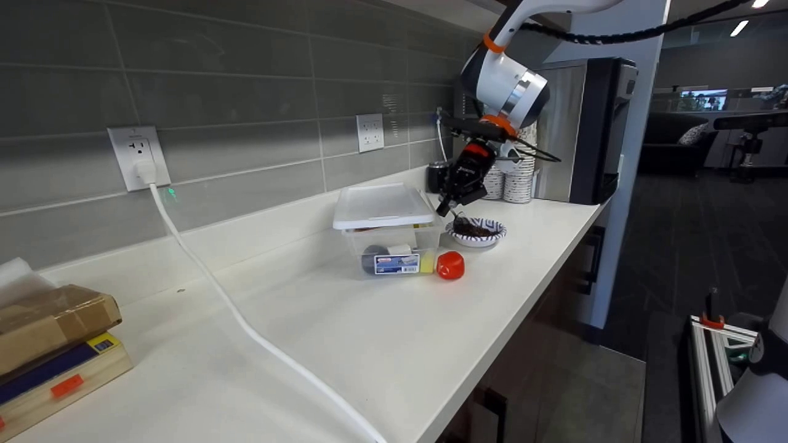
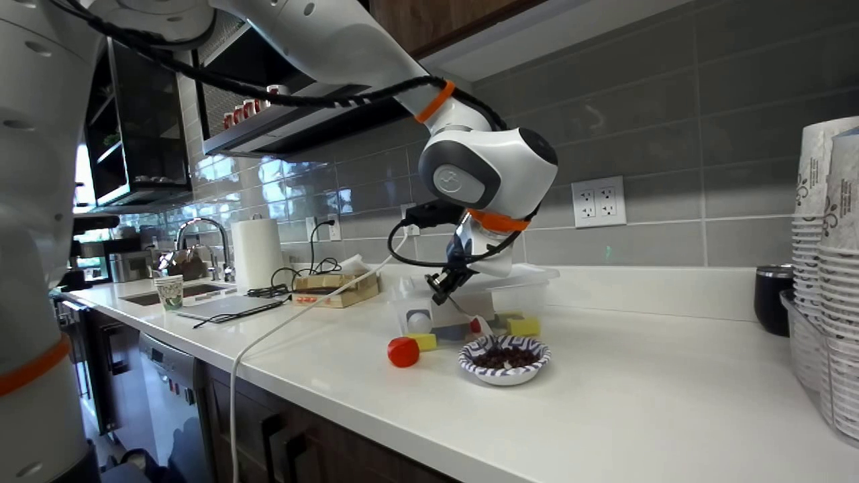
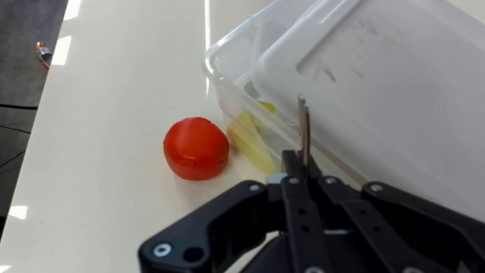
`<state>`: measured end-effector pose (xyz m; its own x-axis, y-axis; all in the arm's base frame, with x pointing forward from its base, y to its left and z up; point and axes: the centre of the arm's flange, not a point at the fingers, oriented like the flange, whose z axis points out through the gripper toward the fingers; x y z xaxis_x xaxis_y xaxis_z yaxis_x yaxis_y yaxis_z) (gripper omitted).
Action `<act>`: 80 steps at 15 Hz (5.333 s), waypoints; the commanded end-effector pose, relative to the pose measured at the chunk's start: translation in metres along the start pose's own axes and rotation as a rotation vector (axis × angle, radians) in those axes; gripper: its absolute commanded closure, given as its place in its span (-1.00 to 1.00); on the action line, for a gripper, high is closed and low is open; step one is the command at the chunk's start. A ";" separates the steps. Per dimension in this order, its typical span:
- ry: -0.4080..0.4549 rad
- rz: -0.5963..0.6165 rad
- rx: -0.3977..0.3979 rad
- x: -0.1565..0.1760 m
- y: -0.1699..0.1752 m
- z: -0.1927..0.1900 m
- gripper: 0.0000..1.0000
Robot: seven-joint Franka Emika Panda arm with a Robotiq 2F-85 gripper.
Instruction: Use the cake slicer to stir in the bowl
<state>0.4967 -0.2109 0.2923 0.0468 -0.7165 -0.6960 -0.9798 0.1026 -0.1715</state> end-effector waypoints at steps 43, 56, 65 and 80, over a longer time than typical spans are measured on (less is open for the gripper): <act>-0.066 -0.096 -0.046 0.030 -0.012 0.010 0.98; -0.016 0.033 -0.322 -0.028 -0.038 0.042 0.98; 0.051 0.088 -0.349 -0.035 -0.042 0.044 0.98; 0.136 0.116 -0.243 -0.013 -0.049 0.048 0.98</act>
<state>0.5464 -0.1807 0.2838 -0.0914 -0.8054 -0.5857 -0.9926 0.0267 0.1182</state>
